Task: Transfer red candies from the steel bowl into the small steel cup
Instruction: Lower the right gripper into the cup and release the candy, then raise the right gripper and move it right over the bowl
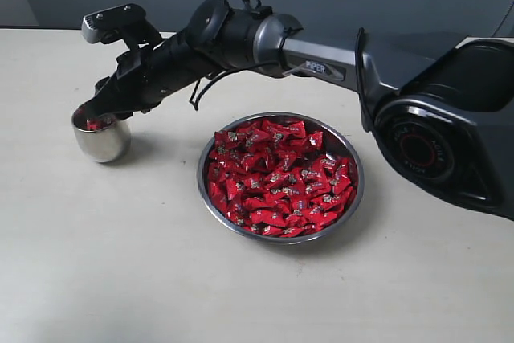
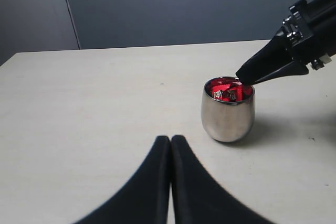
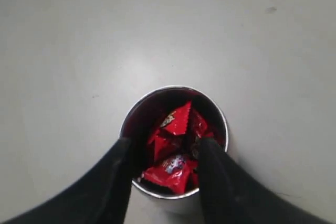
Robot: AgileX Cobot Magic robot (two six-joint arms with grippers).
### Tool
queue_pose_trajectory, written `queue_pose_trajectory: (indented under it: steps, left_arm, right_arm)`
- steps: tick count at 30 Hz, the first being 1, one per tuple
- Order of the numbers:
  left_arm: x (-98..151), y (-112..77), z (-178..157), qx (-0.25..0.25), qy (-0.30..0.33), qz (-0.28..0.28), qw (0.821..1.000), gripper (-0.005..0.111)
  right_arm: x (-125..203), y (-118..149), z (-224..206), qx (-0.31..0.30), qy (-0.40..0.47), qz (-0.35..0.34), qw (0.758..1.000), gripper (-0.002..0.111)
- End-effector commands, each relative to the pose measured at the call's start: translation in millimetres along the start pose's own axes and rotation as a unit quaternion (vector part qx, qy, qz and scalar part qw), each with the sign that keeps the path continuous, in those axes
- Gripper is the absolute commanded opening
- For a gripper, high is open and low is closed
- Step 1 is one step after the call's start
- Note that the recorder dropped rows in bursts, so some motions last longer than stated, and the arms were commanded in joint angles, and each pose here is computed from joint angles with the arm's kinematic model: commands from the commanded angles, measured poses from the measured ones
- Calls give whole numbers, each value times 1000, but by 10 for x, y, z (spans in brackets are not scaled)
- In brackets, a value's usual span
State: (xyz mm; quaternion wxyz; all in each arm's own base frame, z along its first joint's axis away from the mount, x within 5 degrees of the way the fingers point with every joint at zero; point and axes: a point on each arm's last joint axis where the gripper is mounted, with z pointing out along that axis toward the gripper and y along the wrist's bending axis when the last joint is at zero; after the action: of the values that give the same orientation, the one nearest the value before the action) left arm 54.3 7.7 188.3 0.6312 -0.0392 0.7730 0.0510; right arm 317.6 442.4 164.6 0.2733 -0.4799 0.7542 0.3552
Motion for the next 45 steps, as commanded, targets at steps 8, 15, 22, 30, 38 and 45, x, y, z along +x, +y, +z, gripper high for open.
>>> queue_pose_trajectory:
  steps: [8, 15, 22, 30, 38, 45]
  left_arm:
    - [9, -1, 0, 0, -1, -2, 1000, 0]
    - [9, -1, 0, 0, -1, -2, 1000, 0]
    - [9, -1, 0, 0, -1, -2, 1000, 0]
    - [9, -1, 0, 0, -1, -2, 1000, 0]
    - [9, -1, 0, 0, -1, -2, 1000, 0]
    - [9, -1, 0, 0, -1, -2, 1000, 0]
  right_arm:
    - [-257, 129, -269, 6, -18, -36, 999, 0]
    - [-245, 12, -375, 30, -3, -12, 999, 0]
    - [-161, -75, -609, 65, -11, 3, 998, -1]
    - [122, -88, -943, 105, -31, 10, 994, -1]
    - [560, -177, -1417, 153, -22, 51, 987, -1]
    - [841, -21, -1818, 191, -27, 44, 980, -1]
